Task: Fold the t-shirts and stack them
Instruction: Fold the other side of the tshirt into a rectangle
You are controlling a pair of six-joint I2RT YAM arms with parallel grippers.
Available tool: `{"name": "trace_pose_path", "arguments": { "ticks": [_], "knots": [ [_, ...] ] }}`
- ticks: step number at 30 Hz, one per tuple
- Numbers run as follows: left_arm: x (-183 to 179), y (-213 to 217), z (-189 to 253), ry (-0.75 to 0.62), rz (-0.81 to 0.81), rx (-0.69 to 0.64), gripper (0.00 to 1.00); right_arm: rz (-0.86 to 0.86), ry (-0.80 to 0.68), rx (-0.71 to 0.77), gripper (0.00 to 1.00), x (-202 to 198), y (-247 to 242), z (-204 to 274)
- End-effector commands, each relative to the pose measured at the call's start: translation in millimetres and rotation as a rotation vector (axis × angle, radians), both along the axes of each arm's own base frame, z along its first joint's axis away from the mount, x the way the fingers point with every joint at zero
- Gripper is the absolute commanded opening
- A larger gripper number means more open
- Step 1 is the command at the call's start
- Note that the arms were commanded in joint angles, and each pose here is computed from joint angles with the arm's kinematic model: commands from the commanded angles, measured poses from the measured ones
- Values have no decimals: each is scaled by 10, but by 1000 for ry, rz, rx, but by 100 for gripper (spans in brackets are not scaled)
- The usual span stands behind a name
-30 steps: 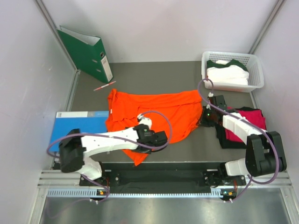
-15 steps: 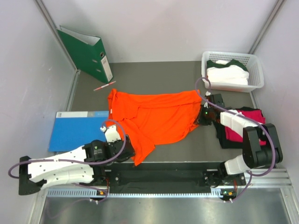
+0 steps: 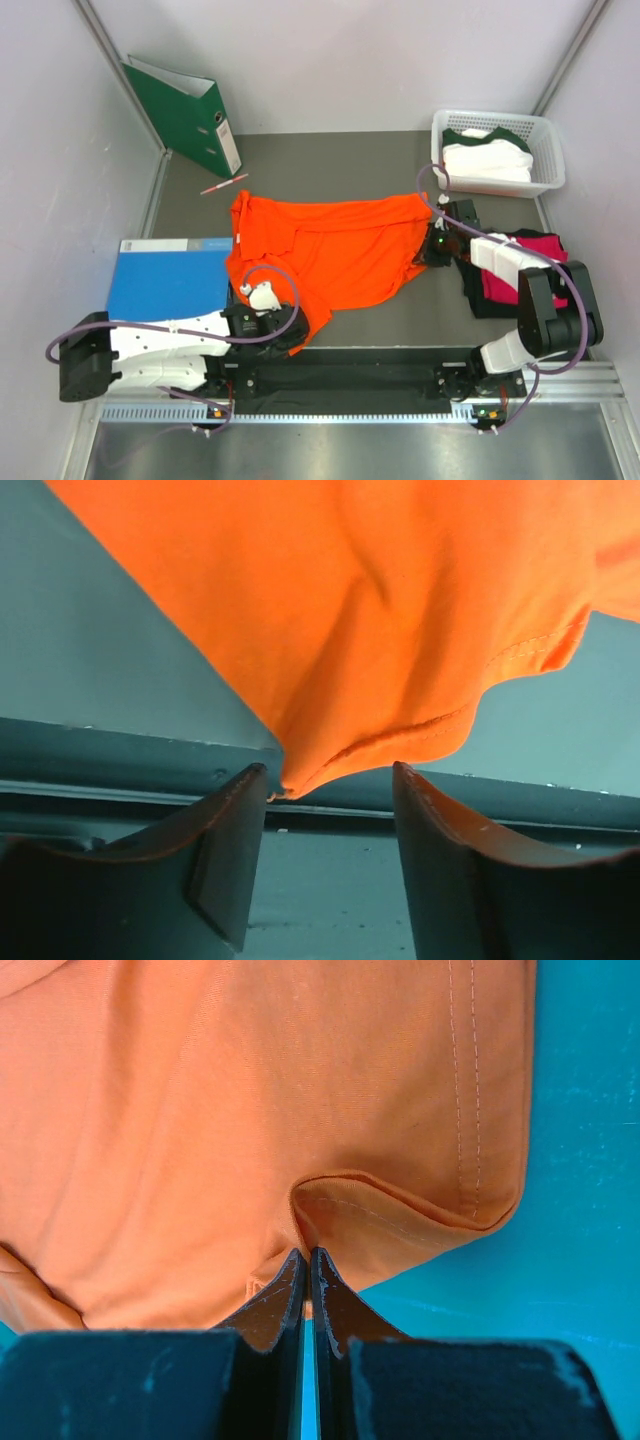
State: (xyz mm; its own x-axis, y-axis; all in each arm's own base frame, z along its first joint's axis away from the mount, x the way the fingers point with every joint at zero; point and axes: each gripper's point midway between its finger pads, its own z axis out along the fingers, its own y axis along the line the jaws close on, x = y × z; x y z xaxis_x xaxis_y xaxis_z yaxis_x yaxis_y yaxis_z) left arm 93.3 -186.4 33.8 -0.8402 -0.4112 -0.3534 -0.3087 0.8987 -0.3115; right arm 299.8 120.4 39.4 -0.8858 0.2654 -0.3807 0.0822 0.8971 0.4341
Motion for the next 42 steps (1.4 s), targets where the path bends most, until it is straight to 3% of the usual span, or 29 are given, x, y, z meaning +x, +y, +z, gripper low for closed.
{"name": "trace_pose_path", "arguments": {
  "ticks": [1,4,8,9,12,21,26,42],
  "knots": [
    [-9,-136,-56,18,14,-56,55,31,-83,16,0,202,87,184],
    [-35,-127,-96,33,10,-48,52,31,-75,16,0,190,91,163],
    [-74,-66,-202,55,15,-16,39,29,-75,15,1,193,80,152],
    [-91,-49,-245,65,17,-6,25,29,-75,15,1,191,80,149],
    [-98,4,-259,71,32,18,0,30,-71,14,1,179,74,137],
    [28,234,309,-26,103,22,0,37,-83,15,1,115,56,203],
    [140,598,610,-122,163,114,0,40,-86,35,0,63,71,235],
    [710,791,1564,-461,279,233,0,1,-171,56,0,163,-64,568]
  ]
}}
